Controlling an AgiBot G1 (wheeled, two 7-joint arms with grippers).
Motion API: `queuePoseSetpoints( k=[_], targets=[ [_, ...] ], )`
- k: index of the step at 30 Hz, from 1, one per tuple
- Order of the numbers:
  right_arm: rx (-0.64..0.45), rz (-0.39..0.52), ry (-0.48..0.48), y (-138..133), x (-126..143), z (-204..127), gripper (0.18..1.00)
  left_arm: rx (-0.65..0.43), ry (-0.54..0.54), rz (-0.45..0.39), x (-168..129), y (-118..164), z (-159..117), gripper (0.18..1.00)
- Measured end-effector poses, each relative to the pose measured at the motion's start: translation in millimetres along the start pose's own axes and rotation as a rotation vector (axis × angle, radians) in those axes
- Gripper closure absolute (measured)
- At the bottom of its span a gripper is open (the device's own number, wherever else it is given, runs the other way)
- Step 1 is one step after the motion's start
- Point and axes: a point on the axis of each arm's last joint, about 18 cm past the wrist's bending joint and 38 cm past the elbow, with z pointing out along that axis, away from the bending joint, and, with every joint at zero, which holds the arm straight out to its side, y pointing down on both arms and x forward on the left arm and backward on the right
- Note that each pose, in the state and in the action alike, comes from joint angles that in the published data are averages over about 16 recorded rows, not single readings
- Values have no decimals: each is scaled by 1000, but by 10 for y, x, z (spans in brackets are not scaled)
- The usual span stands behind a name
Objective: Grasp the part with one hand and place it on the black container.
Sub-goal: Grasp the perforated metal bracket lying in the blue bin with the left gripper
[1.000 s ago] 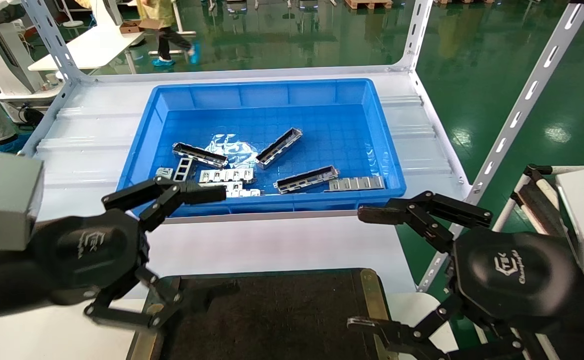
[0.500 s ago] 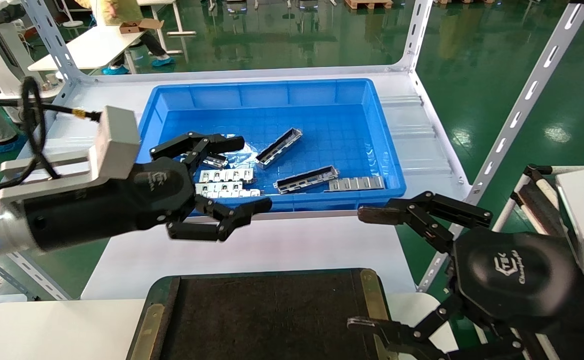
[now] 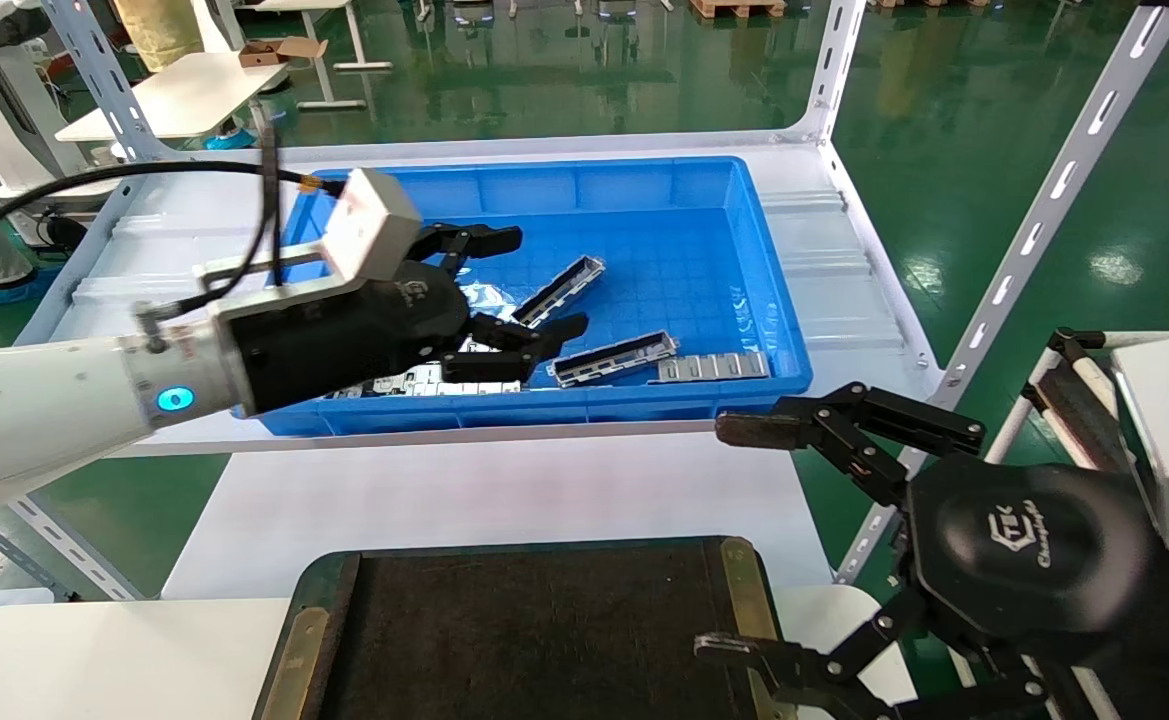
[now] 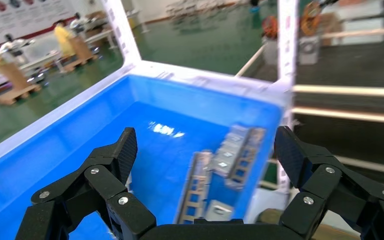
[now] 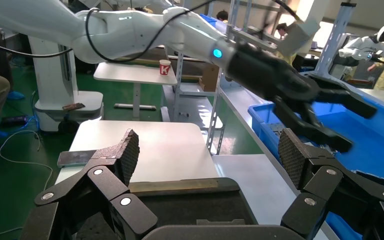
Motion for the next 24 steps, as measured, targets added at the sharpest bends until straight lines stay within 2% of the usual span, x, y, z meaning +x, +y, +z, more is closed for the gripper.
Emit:
queuePoseSetpoints(
  k=[14, 24],
  targets=[
    [0, 0, 0, 0, 0, 0, 178, -101, -158, -33, -257, 291, 719, 184],
    [0, 0, 0, 0, 0, 0, 178, -178, -243, -57, -335, 490, 984, 184]
  ],
)
